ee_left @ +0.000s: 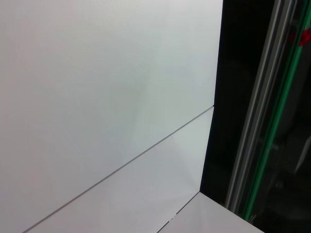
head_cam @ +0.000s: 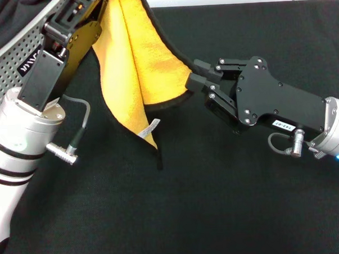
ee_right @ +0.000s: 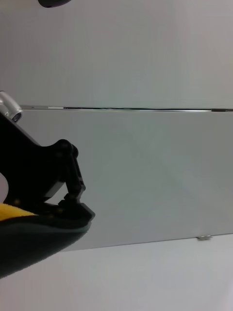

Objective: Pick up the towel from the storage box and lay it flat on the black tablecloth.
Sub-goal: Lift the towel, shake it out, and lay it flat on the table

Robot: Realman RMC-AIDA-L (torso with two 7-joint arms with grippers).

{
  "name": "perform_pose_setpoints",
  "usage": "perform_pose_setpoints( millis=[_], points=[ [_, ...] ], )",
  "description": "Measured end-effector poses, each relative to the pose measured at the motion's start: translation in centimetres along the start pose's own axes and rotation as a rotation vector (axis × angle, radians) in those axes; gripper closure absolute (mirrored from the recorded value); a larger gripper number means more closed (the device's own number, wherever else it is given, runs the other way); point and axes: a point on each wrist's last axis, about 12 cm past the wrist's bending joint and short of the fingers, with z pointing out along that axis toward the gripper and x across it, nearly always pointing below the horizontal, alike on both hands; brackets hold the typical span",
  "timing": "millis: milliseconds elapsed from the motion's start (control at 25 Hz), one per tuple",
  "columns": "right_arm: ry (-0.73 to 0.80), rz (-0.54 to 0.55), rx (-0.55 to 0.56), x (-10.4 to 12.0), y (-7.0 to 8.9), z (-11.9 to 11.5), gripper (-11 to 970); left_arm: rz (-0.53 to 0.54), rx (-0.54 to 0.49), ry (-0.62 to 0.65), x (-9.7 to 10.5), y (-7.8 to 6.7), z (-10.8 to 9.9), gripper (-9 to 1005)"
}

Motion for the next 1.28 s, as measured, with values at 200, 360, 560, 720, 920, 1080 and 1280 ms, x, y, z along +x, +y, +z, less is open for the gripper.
perform_pose_setpoints(
  millis=[200,360,560,720,920,1080,1280],
  points=[
    [-0.002,-0.001,0.004,0.0,0.0,0.0,804,0.0,0.0,0.0,0.0,0.0,0.0,970],
    [-0.003,-0.002,0.002,0.0,0.0,0.0,759,0.0,-0.002,-0.001,0.0,0.0,-0.1,969],
    [-0.002,-0.012,0.001,0.0,0.0,0.1,861,-0.001,-0.003,0.0,0.0,0.0,-0.1,969],
    [-0.003,-0.035,0.001,0.0,0.1,0.0,886,0.0,-0.007,-0.001,0.0,-0.1,-0.3,968],
    [-0.022,-0.073,0.035,0.0,0.2,-0.5,917,0.005,-0.016,-0.006,0.1,-0.1,-0.6,968],
    [-0.052,-0.11,0.086,-0.2,0.4,-1.1,939,0.014,-0.034,-0.016,0.1,-0.2,-1.3,967],
    [-0.062,-0.092,0.118,-0.4,0.1,-1.4,957,0.018,-0.044,-0.004,0.2,-0.2,-1.5,965]
  ],
)
